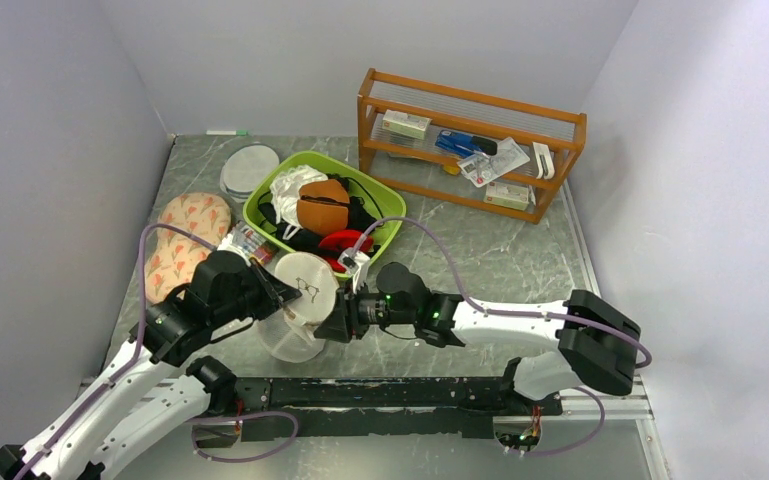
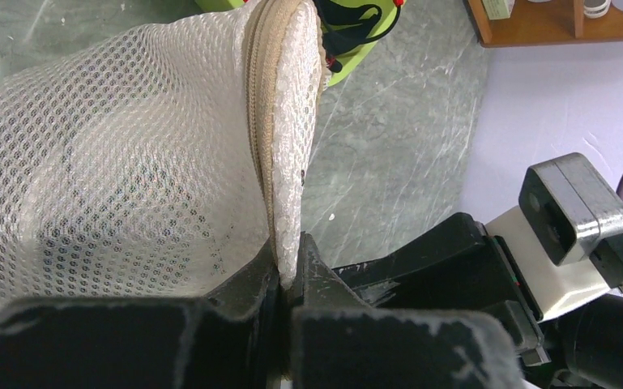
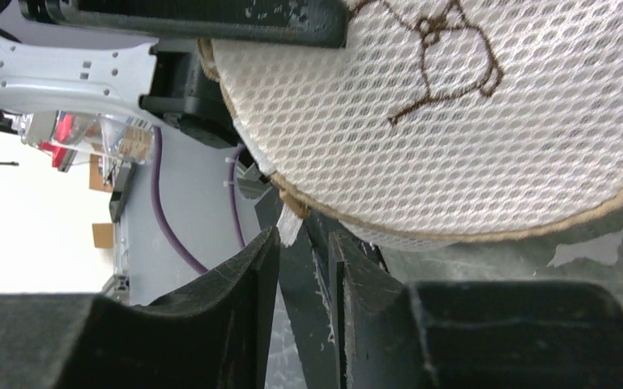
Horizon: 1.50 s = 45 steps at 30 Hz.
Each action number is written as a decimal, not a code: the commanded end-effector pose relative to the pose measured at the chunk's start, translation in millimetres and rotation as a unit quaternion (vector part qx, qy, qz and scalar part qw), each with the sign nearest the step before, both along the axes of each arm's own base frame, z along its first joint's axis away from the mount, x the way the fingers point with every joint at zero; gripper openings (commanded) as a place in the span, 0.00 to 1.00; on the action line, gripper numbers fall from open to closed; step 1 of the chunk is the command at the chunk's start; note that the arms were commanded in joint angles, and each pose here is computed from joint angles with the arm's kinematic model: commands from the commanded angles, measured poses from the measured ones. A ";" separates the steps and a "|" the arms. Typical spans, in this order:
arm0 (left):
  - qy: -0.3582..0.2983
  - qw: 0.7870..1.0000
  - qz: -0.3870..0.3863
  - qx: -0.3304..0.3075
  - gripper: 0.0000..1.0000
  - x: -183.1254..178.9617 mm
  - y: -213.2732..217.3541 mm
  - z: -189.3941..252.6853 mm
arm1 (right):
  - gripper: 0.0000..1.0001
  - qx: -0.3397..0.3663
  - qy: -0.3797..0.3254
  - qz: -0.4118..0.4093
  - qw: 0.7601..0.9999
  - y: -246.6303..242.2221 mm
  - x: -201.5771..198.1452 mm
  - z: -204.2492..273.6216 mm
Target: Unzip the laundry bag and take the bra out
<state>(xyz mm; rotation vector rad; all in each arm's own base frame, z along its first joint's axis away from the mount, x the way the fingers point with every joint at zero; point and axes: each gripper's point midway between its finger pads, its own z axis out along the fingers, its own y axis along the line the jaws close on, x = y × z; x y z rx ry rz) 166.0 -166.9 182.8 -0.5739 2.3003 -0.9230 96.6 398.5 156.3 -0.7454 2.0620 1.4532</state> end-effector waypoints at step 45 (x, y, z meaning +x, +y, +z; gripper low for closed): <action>-0.014 1.000 0.000 -0.020 0.07 2.7 -4.6 7.6 | 0.08 0.023 -0.024 -0.041 0.999 31.6 15.8 7.0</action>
